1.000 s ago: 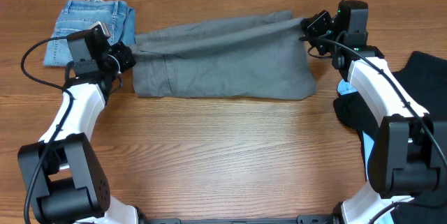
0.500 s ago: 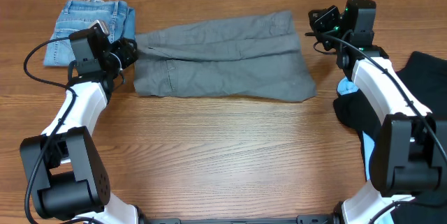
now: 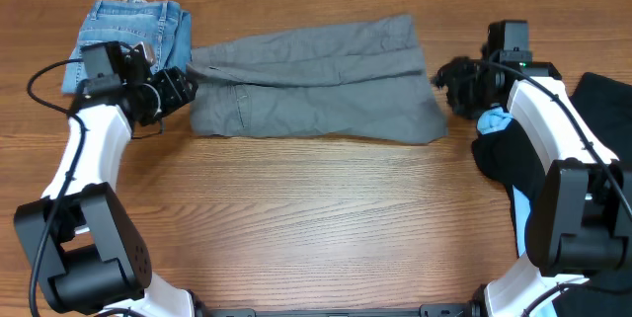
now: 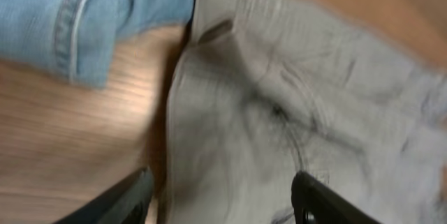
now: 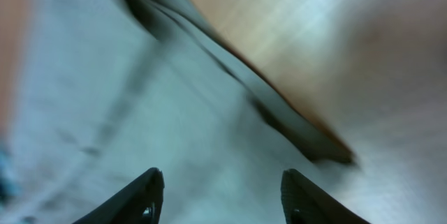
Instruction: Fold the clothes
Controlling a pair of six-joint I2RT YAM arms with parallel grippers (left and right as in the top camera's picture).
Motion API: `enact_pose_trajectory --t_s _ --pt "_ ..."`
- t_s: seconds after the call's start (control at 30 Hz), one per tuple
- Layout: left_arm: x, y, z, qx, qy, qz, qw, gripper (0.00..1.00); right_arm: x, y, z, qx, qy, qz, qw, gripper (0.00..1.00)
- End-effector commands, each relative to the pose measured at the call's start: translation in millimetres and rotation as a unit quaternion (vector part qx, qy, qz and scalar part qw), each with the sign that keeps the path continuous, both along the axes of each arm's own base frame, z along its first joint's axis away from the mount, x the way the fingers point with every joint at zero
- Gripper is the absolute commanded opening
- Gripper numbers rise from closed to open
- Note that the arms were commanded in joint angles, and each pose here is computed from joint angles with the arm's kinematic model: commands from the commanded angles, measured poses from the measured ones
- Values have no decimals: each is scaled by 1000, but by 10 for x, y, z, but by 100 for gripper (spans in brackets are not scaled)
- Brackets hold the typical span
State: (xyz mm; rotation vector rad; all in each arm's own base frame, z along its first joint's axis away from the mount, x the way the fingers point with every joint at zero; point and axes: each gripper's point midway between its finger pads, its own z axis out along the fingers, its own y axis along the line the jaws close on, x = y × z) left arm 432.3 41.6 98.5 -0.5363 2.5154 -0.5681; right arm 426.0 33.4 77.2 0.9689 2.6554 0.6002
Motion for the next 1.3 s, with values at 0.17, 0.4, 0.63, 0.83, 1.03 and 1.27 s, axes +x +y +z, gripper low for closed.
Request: enact_pose_trajectory --t_s 0.17,0.4,0.63,0.83,1.03,1.27 --pt "-327 -39 -10 51 50 -110 991 68 -498 -182 -373 -58 95 18 994 51" --pt "-498 -177 -174 53 74 -147 985 69 -521 -82 -692 -35 59 30 997 65" --pt "-545 -314 -264 56 76 -171 981 68 -368 238 -681 37 -26 89 995 57" --pt "-616 -286 -392 88 97 -172 976 67 -457 265 -636 47 0 93 995 7" --pt "-687 -227 -437 102 117 -167 974 68 -967 21 -436 -30 89 71 993 4" --pt "-801 -238 -458 96 140 -169 971 66 -1707 -103 48 -73 171 28 982 30"
